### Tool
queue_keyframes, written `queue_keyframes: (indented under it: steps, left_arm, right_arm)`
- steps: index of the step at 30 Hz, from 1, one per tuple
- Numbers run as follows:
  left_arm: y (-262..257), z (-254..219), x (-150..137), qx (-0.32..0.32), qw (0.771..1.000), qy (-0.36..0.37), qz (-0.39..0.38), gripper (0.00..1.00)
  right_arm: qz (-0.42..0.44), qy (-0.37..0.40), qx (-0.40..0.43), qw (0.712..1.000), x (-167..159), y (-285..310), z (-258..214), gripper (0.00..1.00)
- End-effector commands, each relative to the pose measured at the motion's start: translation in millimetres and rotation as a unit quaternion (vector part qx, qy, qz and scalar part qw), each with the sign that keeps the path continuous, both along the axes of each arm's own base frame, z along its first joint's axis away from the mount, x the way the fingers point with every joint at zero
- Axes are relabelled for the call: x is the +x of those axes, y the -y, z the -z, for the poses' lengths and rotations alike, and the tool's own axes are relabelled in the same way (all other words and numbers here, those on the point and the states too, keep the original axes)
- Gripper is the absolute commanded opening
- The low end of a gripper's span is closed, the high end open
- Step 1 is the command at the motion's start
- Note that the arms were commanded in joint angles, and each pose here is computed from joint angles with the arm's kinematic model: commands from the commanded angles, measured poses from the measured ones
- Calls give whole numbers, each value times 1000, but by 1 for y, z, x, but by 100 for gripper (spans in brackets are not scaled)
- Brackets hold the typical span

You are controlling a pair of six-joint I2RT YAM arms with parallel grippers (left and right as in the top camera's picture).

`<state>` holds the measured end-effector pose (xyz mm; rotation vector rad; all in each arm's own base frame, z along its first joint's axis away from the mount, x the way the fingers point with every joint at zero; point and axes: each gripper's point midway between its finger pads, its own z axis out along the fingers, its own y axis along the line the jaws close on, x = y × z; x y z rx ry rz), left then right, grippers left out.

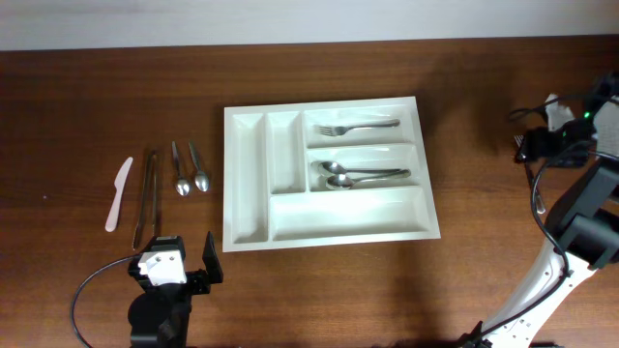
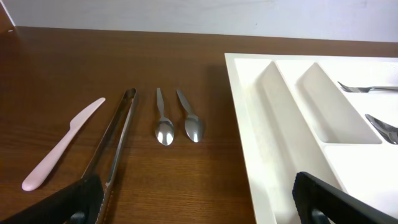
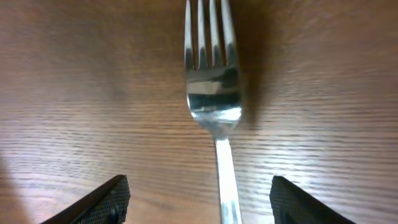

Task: Pack container
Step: 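Lower the right gripper onto the second fork and grasp it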

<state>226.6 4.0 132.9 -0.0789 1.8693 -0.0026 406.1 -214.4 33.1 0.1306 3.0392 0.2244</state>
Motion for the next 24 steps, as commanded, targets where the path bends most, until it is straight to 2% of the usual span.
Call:
queue_keyframes:
  steps: [1,3,10,15,24]
  left_arm:
    - [0,2,0,6,1000,-1,4,99]
    - [0,2,0,6,1000,-1,4,99]
    - [0,2,0,6,1000,-1,4,99]
    - [0,2,0,6,1000,-1,4,99]
    - [0,2,0,6,1000,-1,4,99]
  right_arm:
    - [3,-18,8,1000,-9,-4,22,77]
    - [-1,-17,7,1000,-10,-4,26,77]
    - [-1,-8,1,1000,-6,-2,32,61]
    - [-1,-5,0,1000,-5,-1,32,34]
    - [-1,-13,-10,1000,-9,1,37,34]
